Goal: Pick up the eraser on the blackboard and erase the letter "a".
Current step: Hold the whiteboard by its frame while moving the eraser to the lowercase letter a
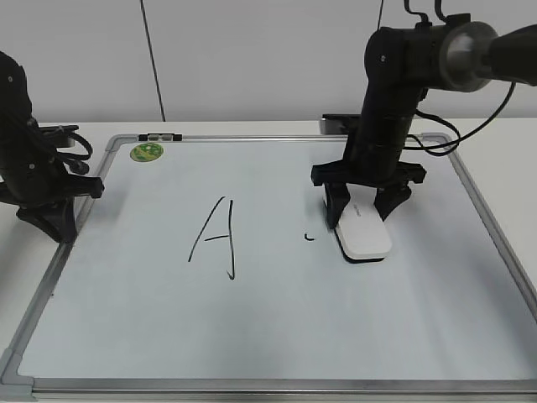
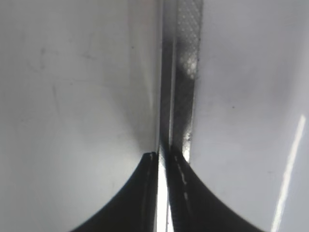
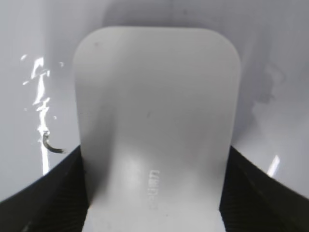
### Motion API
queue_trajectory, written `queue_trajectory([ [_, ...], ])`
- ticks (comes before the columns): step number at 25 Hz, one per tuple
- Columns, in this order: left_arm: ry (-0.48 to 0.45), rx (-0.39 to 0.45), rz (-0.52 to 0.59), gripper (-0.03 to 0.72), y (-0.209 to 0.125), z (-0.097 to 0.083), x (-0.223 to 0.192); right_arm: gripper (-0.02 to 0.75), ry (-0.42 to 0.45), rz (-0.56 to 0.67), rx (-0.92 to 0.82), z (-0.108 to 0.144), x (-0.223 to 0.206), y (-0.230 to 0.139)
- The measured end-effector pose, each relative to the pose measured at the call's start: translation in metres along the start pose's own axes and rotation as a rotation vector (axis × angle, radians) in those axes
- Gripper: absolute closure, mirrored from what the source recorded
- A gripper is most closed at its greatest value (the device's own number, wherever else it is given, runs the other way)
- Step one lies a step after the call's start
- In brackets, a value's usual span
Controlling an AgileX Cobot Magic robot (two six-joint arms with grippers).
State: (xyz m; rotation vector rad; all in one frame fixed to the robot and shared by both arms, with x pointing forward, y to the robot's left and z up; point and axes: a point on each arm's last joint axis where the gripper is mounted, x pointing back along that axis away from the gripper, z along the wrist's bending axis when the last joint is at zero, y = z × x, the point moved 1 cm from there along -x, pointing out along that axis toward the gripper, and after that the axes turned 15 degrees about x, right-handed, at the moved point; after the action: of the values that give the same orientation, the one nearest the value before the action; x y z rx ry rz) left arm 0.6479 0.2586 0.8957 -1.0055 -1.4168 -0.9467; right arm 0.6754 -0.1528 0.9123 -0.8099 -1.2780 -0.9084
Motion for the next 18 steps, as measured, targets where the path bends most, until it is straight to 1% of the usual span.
queue_trajectory([
  [2,0.000,0.000,0.000,0.642,0.000,0.000,0.000,0.212,-0.001,-0.005,-0.013,-0.006,0.002,-0.001],
  [7,0.000,0.000,0.000,0.642,0.000,0.000,0.000,0.212,0.010,-0.010,-0.017,-0.005,0.002,0.000],
  [10,0.000,0.000,0.000,0.641,0.000,0.000,0.000,0.212,0.008,-0.007,0.002,0.004,0.000,0.001],
  [12,0.000,0.000,0.000,0.641,0.000,0.000,0.000,0.212,-0.019,-0.001,0.027,0.011,-0.001,0.002],
  [15,0.000,0.000,0.000,0.641,0.000,0.000,0.000,0.212,-0.056,0.011,0.079,0.025,-0.004,0.003],
  [18,0.000,0.000,0.000,0.641,0.000,0.000,0.000,0.212,-0.060,0.019,0.129,0.044,-0.008,0.004],
])
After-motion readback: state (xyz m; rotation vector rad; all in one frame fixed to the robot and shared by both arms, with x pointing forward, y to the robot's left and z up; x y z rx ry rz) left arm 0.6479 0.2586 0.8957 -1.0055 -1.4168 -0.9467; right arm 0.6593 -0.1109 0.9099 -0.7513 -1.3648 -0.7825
